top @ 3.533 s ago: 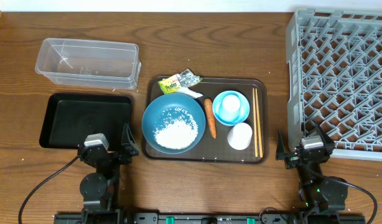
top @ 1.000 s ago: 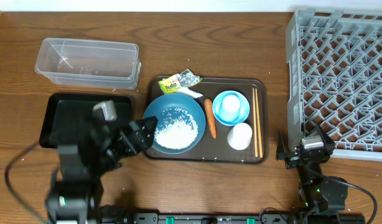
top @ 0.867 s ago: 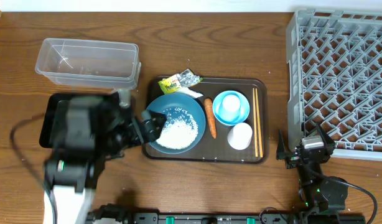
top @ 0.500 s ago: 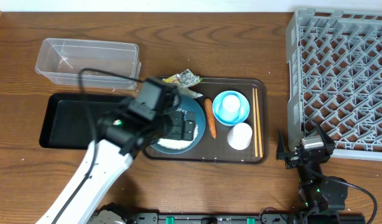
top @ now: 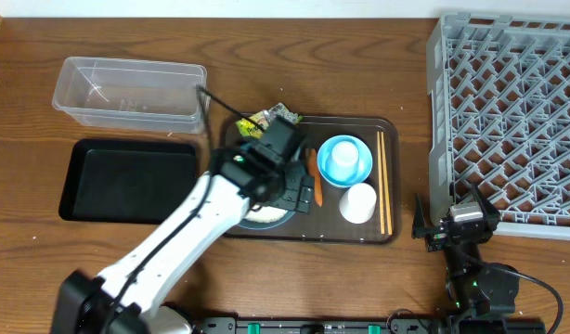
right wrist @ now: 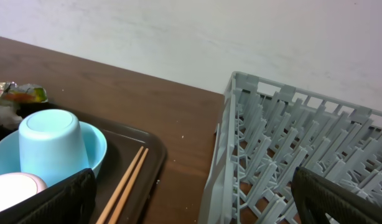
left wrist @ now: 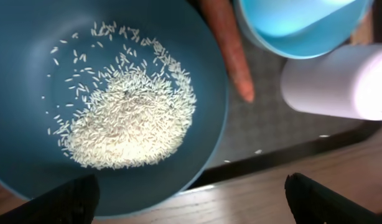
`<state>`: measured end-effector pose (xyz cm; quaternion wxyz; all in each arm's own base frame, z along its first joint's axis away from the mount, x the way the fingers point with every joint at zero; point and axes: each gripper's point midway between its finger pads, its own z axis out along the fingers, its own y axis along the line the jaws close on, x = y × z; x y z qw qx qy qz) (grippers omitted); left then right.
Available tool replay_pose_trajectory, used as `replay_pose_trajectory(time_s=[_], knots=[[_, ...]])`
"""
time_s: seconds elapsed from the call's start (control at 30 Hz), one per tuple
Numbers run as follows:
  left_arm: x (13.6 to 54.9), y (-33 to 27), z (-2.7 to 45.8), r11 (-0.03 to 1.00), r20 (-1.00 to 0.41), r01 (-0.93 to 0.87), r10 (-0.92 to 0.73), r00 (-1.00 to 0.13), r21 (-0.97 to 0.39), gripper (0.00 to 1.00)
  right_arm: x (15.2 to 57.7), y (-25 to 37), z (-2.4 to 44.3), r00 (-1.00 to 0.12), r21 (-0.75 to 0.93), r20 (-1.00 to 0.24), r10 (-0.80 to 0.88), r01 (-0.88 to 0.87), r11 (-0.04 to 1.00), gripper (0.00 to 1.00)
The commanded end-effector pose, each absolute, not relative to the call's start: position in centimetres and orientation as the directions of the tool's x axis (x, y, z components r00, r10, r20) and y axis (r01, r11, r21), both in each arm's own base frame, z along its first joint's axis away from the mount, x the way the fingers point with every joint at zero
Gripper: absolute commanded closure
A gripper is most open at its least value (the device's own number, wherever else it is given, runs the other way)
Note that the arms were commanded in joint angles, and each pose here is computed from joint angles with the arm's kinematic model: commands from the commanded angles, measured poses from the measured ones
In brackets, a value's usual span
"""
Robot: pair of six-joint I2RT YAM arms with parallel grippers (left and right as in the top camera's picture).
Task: Sort waste into correct bins and load items into the dishwasher rack
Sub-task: 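Lower the left gripper and grasp the rim of the blue bowl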
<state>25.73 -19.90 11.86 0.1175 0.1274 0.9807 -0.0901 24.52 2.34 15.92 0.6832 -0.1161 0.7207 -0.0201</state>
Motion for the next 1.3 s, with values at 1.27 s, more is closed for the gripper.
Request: replay_pose_trajectory(time_s=[1.27], knots=[[25.5,-21.0,2.2,0.925,-0.131,0.367,0.377,-0.917,0.096,0.25,24.5,2.4,15.9,-0.037,-0.198,-0.978,-0.205,-0.142,0.970,0.01]])
